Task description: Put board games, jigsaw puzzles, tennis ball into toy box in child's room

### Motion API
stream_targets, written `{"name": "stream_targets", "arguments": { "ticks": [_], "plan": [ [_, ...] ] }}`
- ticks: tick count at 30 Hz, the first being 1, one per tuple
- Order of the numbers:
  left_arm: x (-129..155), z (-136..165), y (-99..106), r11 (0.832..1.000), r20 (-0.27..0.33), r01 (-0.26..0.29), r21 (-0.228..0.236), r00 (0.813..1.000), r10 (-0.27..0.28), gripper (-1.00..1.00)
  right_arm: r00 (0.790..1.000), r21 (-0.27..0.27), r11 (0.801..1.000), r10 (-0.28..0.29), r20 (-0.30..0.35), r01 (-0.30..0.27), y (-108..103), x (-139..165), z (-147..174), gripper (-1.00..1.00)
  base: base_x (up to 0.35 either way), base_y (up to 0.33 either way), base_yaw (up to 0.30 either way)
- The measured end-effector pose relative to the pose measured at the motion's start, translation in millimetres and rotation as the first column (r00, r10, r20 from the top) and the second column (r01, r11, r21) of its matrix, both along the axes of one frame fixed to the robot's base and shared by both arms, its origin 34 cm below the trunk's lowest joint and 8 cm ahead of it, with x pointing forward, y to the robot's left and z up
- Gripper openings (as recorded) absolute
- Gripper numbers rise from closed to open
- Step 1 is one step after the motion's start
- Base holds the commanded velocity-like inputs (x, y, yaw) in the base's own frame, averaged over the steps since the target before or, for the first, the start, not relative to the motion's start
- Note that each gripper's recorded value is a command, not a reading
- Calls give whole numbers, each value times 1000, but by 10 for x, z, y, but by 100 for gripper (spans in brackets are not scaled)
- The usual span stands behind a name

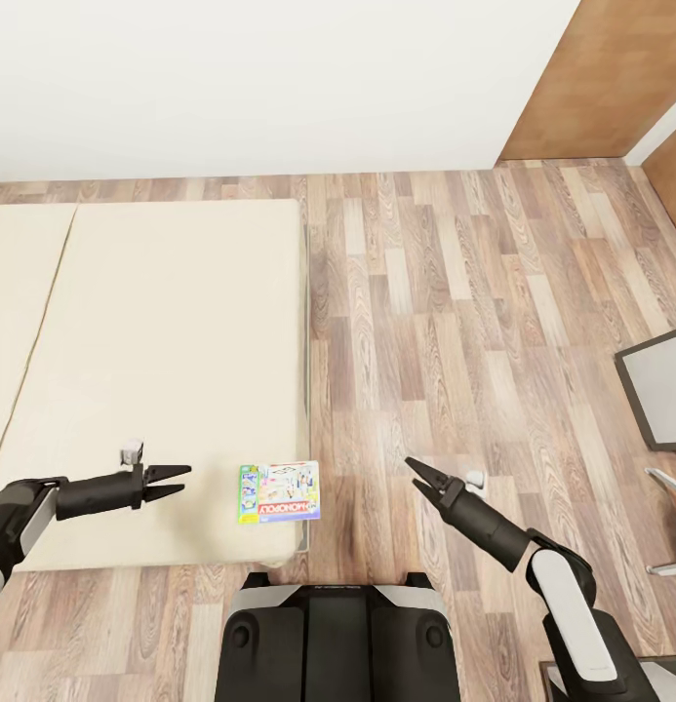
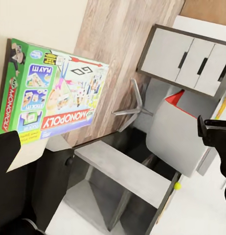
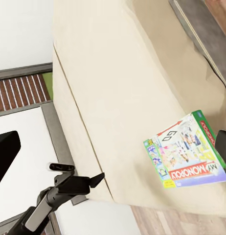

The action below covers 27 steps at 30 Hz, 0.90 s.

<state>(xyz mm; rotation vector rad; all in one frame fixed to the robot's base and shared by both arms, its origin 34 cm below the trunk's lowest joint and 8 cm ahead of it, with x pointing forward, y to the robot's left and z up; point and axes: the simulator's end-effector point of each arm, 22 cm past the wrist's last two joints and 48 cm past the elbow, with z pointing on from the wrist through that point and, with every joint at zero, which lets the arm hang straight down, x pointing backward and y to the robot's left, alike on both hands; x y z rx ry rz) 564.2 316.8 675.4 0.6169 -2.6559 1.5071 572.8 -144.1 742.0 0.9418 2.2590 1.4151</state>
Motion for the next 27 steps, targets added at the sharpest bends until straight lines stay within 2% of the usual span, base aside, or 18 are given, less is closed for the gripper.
{"name": "stream_targets", "arguments": {
  "ticks": [27],
  "plan": [
    [94,143,-8,1000,27,1,-1,1000,0,100,999,-2,1000,-5,32,5,-11,83,144,100,0,0,0]
  ]
}}
